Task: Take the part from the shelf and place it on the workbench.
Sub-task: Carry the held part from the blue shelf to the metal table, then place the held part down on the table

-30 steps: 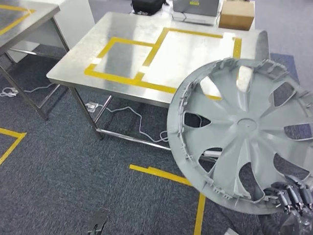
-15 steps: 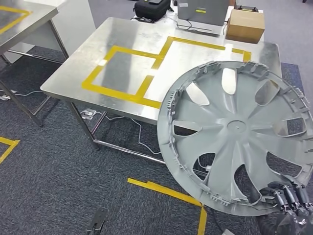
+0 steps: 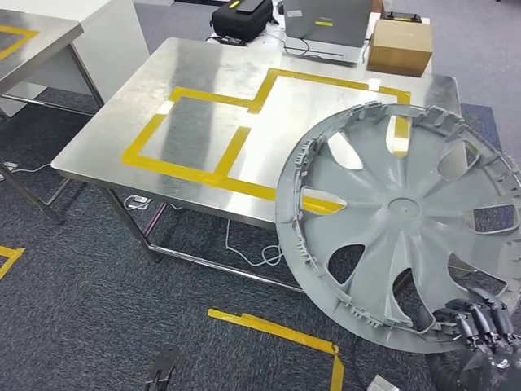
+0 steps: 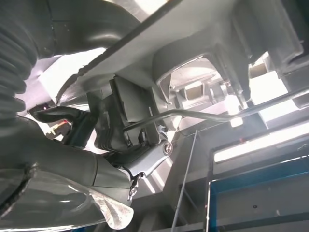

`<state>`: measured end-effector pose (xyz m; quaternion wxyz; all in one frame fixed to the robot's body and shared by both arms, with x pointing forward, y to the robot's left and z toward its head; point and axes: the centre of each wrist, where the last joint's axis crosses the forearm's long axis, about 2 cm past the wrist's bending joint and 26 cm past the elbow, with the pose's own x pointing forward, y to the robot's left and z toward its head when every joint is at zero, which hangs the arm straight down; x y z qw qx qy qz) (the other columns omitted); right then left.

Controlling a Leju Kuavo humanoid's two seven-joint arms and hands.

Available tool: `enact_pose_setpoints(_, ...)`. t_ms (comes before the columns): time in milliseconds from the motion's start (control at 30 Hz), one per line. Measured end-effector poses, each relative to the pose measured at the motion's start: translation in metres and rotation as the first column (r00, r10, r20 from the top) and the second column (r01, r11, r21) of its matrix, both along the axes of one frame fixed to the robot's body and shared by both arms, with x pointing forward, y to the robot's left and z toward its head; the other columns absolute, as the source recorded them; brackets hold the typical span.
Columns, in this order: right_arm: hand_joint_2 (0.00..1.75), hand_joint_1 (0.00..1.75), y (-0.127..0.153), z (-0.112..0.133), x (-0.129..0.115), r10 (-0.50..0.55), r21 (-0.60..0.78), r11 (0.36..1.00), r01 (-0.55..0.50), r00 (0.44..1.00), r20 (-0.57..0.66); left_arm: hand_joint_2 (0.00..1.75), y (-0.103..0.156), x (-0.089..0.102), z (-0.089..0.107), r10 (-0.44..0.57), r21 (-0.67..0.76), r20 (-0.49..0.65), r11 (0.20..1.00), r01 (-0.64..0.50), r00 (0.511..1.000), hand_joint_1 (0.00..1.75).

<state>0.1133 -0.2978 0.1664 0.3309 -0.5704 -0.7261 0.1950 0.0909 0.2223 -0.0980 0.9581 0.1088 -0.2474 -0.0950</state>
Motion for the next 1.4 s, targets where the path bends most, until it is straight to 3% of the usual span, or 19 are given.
enact_pose_setpoints(1400, 1.75, 1.75, -0.0010, -0.0049, 0.0019, 0.003, 0.005, 1.000, -0.003, 1.000, -0.022, 1.75, 0.0008, -0.0048, -0.0011, 0.001, -0.005, -0.005, 1.000, -0.001, 1.000, 0.00)
